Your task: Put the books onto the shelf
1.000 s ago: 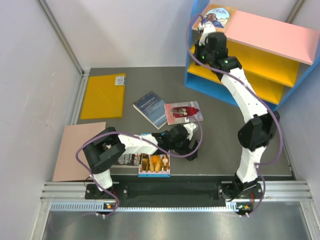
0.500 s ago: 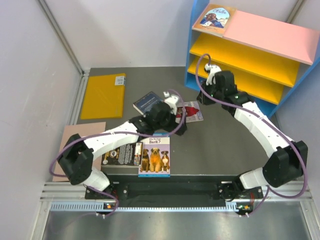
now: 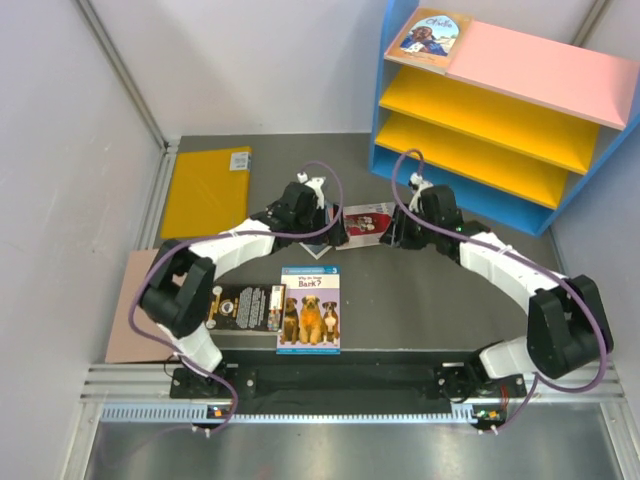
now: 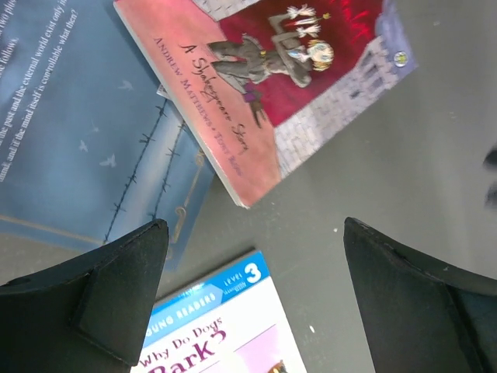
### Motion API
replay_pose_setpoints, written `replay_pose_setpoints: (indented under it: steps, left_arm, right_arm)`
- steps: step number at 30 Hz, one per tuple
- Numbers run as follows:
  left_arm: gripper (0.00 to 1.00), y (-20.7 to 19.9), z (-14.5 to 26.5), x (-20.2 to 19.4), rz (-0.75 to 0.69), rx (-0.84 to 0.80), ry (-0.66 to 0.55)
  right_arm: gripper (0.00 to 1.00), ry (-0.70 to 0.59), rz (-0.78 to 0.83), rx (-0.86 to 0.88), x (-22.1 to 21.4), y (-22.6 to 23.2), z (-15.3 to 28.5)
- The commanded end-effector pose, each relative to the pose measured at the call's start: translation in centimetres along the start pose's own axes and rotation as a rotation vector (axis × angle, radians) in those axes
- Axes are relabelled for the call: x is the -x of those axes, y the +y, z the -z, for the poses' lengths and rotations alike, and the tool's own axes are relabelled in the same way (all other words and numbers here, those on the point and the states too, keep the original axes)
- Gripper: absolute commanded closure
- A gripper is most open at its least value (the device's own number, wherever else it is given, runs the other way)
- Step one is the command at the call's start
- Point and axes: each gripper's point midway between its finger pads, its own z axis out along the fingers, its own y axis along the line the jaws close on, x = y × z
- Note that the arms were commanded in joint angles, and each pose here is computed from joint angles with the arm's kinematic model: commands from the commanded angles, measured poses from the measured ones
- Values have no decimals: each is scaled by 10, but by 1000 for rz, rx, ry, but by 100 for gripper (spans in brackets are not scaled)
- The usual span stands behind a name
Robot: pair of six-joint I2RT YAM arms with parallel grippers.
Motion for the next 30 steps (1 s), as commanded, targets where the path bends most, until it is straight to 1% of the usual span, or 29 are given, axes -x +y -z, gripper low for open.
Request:
replay_pose_setpoints:
  steps: [1, 2, 3, 4, 5, 6, 7, 8, 9, 10, 11, 12, 13, 14, 16, 17, 19, 20, 21, 22, 23, 24, 26, 28, 29, 30]
  left_arm:
    - [3, -17, -10, 43, -26, -73, -76]
    - [4, -18, -16, 56, -64, -62, -87]
    - [4, -13, -18, 52, -68, -32, -49]
    - [5, -10, -20, 56, -79, -12, -46]
    - [6, -11, -24, 68, -106, -2, -59]
    - [7, -7, -26, 70, -116, 22, -54]
    - [8, -6, -28, 74, -125, 33, -60]
    - [14, -8, -32, 81, -141, 30, -66]
    - [20, -10, -35, 84, -149, 23, -68]
    - [32, -10, -38, 86, -154, 17, -65]
    - [80, -12, -46, 88, -160, 10, -60]
    - [100, -12, -50, 89, -159, 10, -54]
    - [100, -10, -55, 88, -152, 15, -43]
    - [100, -8, -64, 88, -148, 19, -35]
    - [100, -3, -78, 81, -143, 27, -5]
    - [100, -4, -80, 84, -144, 26, -3]
    - [100, 1, -90, 77, -143, 29, 23]
    - [100, 1, -92, 76, -144, 31, 31]
    - [100, 3, -94, 73, -141, 32, 41]
    - [100, 4, -98, 69, -140, 34, 53]
    - [100, 6, -99, 66, -137, 32, 61]
    - [100, 6, -100, 63, -137, 30, 69]
    - [100, 7, -101, 58, -135, 29, 79]
    - [100, 8, -101, 57, -133, 28, 86]
    - [100, 10, -101, 53, -131, 30, 95]
    - [100, 7, -100, 51, -130, 17, 99]
  right_arm:
    - [55, -86, -206, 243, -2, 43, 9]
    - [53, -85, -274, 259, -5, 46, 10]
    - [50, -114, -295, 303, -1, 52, 12]
    - [50, -103, -334, 309, -14, 47, 13]
    - [49, -104, -400, 322, -16, 49, 14]
    - [48, -139, -416, 359, -11, 53, 17]
    - [47, -135, -452, 359, -23, 47, 17]
    - [46, -137, -514, 371, -24, 48, 19]
    - [45, -186, -525, 407, -17, 50, 22]
    - [45, -182, -556, 398, -27, 44, 19]
    - [44, -225, -596, 424, -19, 45, 22]
    - [44, -224, -629, 419, -30, 38, 20]
    - [44, -230, -659, 421, -33, 35, 18]
    - [43, -267, -705, 454, -25, 37, 21]
    - [42, -261, -763, 447, -38, 27, 14]
    - [41, -302, -794, 504, -27, 31, 20]
    - [41, -273, -862, 497, -37, 25, 9]
    - [41, -307, -861, 552, -27, 30, 14]
    - [40, -310, -881, 564, -27, 30, 13]
    - [40, -286, -936, 549, -33, 24, 3]
    - [40, -334, -933, 613, -21, 30, 10]
    - [40, -317, -961, 595, -28, 26, -2]
    - [38, -330, -1005, 632, -22, 28, -6]
    - [35, -303, -1060, 614, -30, 26, -22]
    - [35, -315, -1072, 614, -29, 26, -25]
    - [34, -299, -1081, 600, -34, 27, -35]
